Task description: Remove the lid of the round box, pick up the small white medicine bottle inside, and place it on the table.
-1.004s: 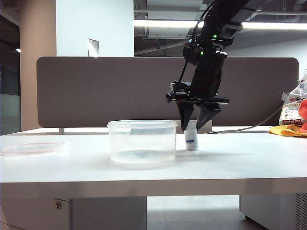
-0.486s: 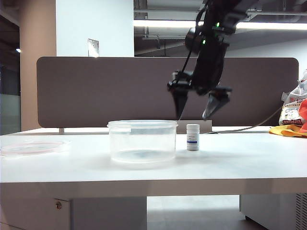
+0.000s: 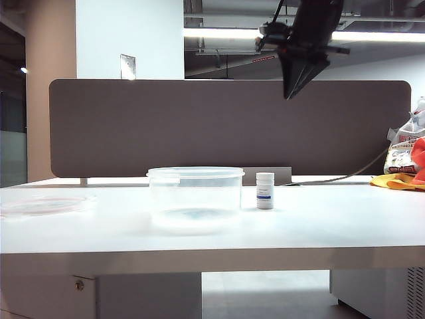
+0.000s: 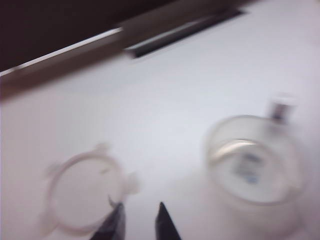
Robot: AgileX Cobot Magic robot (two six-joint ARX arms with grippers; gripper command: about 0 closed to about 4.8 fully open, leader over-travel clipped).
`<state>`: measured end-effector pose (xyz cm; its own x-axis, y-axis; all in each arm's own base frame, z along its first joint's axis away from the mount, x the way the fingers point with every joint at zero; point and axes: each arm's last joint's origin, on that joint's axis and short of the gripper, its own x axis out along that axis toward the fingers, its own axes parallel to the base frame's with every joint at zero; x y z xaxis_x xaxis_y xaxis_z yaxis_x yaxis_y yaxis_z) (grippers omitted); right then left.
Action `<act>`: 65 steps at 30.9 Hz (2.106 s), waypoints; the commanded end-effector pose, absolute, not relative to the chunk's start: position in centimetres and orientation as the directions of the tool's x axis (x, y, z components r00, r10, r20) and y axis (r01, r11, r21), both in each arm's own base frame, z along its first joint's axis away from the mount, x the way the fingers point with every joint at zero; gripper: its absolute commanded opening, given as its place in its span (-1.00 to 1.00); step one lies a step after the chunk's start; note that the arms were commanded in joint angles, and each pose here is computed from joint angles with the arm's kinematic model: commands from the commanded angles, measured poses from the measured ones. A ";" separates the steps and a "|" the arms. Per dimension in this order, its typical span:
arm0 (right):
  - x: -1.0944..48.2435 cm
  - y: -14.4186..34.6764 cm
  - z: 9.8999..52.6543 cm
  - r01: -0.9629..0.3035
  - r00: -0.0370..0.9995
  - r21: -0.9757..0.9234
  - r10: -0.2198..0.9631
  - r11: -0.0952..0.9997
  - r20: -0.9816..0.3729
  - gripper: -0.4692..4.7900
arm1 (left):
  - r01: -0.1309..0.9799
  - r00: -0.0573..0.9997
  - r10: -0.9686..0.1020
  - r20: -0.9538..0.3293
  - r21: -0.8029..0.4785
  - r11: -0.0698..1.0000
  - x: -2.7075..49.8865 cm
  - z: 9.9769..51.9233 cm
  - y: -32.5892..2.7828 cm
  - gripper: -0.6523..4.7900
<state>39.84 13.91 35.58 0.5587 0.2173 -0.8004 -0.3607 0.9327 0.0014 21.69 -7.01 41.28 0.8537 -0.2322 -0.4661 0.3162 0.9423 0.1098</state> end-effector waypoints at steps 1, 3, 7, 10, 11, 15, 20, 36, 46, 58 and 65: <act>38.1 13.2 36.8 -0.369 0.526 -0.006 0.204 0.929 -0.826 -0.63 | 0.310 0.855 -0.261 -0.448 0.036 0.950 21.8 39.8 -5.5 -0.57; 37.4 13.0 37.3 -0.376 0.510 -0.009 0.199 0.927 -0.837 -0.63 | 0.277 0.862 -0.246 -0.444 0.005 0.961 21.5 38.7 -4.1 -0.57; 36.1 12.5 38.4 -0.376 0.507 -0.009 0.197 0.927 -0.839 -0.63 | 0.248 0.873 -0.255 -0.416 -0.073 0.966 20.1 36.7 -2.4 -0.57; 35.2 12.2 39.6 -0.374 0.529 -0.010 0.205 0.927 -0.823 -0.63 | 0.225 0.887 -0.237 -0.395 -0.078 0.971 18.9 35.6 -1.8 -0.57; 34.9 12.1 40.0 -0.370 0.538 -0.007 0.208 0.929 -0.817 -0.63 | 0.217 0.892 -0.228 -0.391 -0.072 0.973 18.5 35.2 -1.5 -0.57; 33.3 11.6 41.6 -0.353 0.565 0.010 0.221 0.936 -0.795 -0.63 | 0.212 0.900 -0.221 -0.377 -0.066 0.975 17.0 34.5 -1.3 -0.57; 30.0 10.4 44.6 -0.339 0.618 0.016 0.235 0.941 -0.751 -0.63 | 0.211 0.899 -0.199 -0.389 -0.012 0.977 16.4 34.4 -1.2 -0.57; 14.4 4.9 49.4 -0.274 0.827 0.039 0.257 0.961 -0.499 -0.63 | 0.270 0.853 -0.284 -0.438 -0.095 0.958 16.0 30.8 -1.4 -0.57; 11.5 3.9 36.9 -0.243 0.903 0.177 0.289 0.954 -0.318 -0.63 | 0.269 0.903 -0.287 -0.320 -0.101 0.958 12.1 27.0 -1.3 -0.57; 10.2 3.4 21.9 -0.242 0.937 0.209 0.284 0.948 -0.203 -0.63 | 0.188 0.967 -0.226 -0.117 -0.271 0.944 8.4 20.2 -0.9 -0.58; 9.4 3.0 17.5 -0.233 0.954 0.130 0.253 0.964 -0.162 -0.64 | 0.203 0.944 -0.260 -0.204 -0.264 0.943 8.8 16.7 -1.1 -0.58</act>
<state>9.43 3.07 17.28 0.9448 0.2566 -0.2035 -0.2277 0.9613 0.1549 8.75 -1.01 16.85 0.9466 -0.2450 -0.2095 0.1794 0.9403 -0.2894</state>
